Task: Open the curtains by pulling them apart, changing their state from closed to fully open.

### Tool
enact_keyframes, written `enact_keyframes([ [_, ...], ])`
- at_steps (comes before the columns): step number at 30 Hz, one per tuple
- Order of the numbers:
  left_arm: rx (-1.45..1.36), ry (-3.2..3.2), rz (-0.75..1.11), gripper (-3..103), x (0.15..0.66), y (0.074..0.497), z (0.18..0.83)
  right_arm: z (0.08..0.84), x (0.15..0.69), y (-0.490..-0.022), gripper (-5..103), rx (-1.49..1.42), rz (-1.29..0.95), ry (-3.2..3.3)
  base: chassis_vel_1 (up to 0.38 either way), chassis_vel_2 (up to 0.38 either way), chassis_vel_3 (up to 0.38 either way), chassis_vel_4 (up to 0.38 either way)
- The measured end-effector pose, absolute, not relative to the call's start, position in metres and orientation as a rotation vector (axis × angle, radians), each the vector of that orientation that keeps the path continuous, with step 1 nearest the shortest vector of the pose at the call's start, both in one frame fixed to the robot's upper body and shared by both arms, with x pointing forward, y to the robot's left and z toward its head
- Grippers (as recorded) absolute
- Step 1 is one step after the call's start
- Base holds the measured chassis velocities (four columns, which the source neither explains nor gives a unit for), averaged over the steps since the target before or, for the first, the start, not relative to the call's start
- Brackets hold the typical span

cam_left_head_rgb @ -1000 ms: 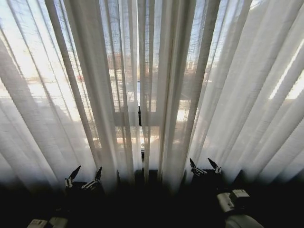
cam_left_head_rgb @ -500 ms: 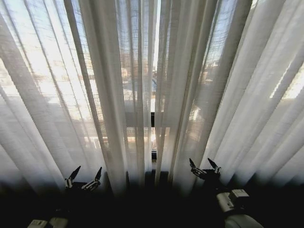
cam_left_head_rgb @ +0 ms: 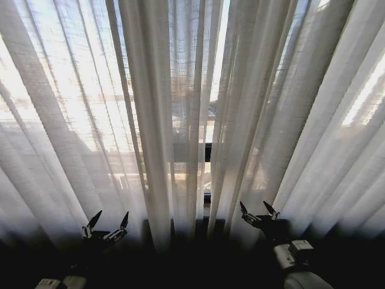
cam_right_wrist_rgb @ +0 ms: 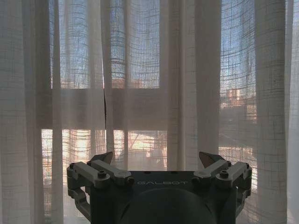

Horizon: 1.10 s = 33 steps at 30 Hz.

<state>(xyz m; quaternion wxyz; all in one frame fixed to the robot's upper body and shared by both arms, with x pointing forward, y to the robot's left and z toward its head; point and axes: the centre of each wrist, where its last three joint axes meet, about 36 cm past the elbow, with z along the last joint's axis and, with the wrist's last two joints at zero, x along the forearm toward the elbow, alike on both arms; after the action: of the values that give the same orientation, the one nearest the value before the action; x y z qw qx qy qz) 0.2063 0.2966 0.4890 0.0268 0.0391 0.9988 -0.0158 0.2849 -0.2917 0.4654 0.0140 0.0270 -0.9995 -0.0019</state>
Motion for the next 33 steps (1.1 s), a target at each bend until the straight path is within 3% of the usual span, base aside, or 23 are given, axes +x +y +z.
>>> enact_keyframes([
  [11,0.094,3.076,-0.061,100,0.208,0.289,0.493,0.439,0.344,-0.300,100,0.066,-0.070,-3.076,0.000,0.000,0.000,0.000],
  [26,0.008,3.056,-0.101,100,0.205,0.289,0.495,0.437,0.446,-0.260,100,0.090,-0.161,-3.070,0.000,0.000,0.000,0.000],
  [33,-0.011,3.046,-0.108,100,0.205,0.289,0.496,0.434,0.463,-0.251,100,0.093,-0.137,-3.065,0.000,0.000,0.000,0.000],
])
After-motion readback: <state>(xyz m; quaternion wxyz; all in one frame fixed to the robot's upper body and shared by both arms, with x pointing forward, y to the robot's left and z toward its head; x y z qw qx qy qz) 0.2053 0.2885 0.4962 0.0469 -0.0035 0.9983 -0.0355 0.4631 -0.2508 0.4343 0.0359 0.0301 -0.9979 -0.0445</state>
